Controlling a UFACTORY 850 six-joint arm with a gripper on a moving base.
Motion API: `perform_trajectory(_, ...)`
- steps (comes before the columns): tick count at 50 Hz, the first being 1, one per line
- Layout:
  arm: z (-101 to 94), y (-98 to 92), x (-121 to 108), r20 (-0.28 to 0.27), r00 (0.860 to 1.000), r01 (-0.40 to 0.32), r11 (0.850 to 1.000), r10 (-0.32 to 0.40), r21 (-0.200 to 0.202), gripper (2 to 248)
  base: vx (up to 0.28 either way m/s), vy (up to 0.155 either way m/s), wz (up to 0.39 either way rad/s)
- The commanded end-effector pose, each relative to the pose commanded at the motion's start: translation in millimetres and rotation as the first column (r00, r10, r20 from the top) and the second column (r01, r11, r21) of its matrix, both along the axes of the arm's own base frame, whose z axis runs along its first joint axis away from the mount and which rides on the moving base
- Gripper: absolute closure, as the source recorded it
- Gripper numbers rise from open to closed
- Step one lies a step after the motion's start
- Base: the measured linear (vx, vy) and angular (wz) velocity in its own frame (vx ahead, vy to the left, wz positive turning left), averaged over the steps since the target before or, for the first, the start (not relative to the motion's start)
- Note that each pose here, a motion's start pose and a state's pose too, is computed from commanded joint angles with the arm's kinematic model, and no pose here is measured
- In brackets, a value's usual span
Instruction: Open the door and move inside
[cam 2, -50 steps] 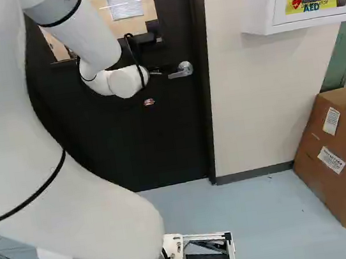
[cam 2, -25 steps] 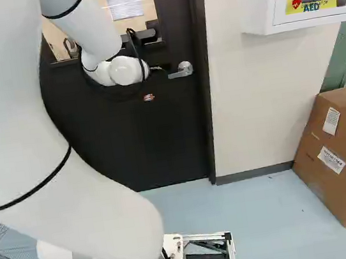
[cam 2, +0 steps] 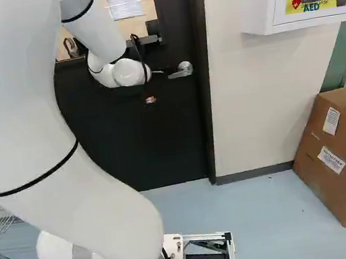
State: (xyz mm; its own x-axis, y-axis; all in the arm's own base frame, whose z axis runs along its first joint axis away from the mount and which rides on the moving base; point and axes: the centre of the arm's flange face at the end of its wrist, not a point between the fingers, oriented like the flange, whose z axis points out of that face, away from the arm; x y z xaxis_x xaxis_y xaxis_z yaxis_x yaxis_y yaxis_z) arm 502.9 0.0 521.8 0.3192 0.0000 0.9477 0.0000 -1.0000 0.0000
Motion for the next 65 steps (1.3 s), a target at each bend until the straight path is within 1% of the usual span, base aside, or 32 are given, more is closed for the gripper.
perform_trajectory(33,-36.3,0.0,6,-0.072,0.997,0.0,1.0,0.0,0.0,3,0.0,0.0,0.0)
perform_trajectory(65,-71.8,0.0,12,-0.142,0.99,0.0,1.0,0.0,0.0,3,0.0,0.0,-0.001)
